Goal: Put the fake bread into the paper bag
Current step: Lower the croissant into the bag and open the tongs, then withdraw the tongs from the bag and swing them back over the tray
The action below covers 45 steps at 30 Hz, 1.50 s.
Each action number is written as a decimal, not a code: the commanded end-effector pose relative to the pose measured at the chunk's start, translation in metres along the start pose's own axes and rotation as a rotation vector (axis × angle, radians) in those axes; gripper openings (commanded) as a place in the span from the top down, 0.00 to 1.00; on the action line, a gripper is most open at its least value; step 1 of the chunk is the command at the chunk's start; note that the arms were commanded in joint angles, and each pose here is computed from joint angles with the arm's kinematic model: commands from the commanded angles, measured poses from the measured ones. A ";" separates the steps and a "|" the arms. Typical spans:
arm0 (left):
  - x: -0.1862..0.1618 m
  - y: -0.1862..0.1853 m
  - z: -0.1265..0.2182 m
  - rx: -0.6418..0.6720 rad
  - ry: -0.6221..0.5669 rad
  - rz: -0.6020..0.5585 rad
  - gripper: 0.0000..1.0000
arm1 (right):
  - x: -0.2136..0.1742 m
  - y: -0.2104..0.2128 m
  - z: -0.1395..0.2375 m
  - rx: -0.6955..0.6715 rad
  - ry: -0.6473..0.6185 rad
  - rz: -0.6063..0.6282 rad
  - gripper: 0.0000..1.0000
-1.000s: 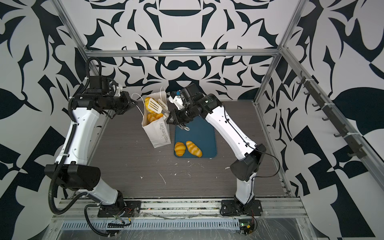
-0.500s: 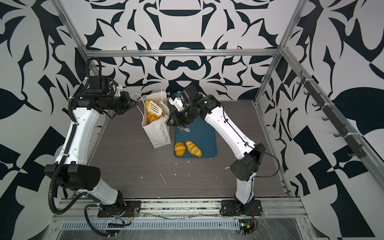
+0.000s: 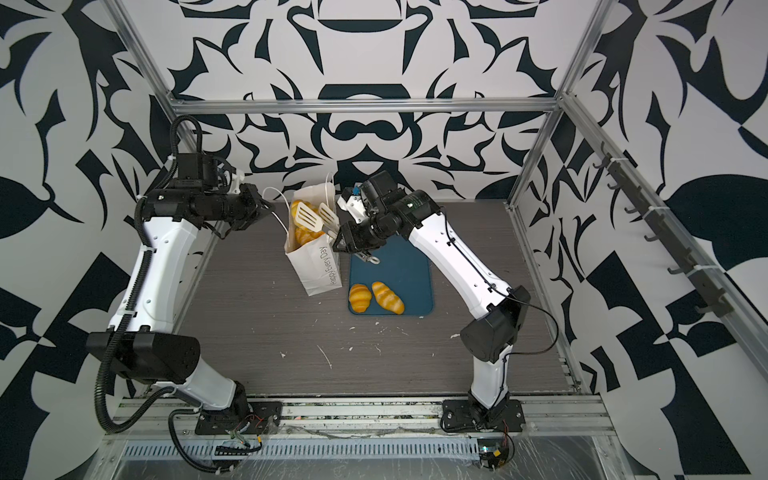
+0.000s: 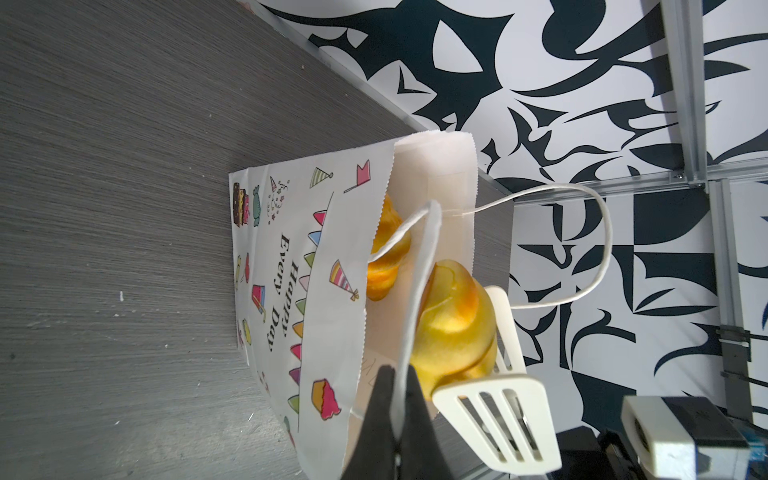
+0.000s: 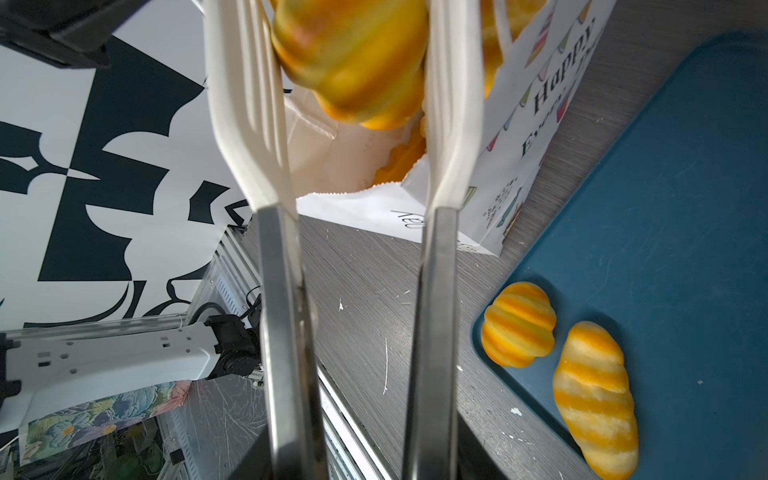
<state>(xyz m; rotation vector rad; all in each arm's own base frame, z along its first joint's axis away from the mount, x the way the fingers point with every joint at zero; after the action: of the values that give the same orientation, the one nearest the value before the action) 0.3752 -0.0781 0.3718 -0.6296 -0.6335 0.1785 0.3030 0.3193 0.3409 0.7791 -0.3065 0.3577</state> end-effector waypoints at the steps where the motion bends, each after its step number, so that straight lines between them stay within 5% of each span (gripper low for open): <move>1: -0.005 -0.001 0.009 -0.001 -0.007 0.001 1.00 | 0.003 0.023 0.028 0.050 -0.084 0.068 0.52; 18: -0.005 -0.001 0.010 -0.002 -0.010 -0.001 1.00 | 0.006 0.029 0.041 0.045 -0.124 0.096 0.53; 34: -0.005 -0.001 0.009 -0.001 -0.010 0.000 1.00 | 0.016 0.053 0.091 0.033 -0.245 0.155 0.55; 45: -0.007 -0.001 0.011 -0.001 -0.011 0.000 1.00 | 0.022 0.025 0.132 -0.032 -0.365 0.074 0.55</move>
<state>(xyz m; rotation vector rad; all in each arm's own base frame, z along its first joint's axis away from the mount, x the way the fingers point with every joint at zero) 0.3722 -0.0780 0.3731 -0.6310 -0.6416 0.1761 0.3004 0.2659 0.4223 0.7592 -0.5709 0.3077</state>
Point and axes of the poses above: each gripper's point midway between its finger pads, its own z axis back along the fingers, its own y axis along the line the jaws close on, x = y × z, the point moved 4 cm from there along z, back along the fingers, and after that the axes turned 9 degrees about -z, right-handed, at the moved point
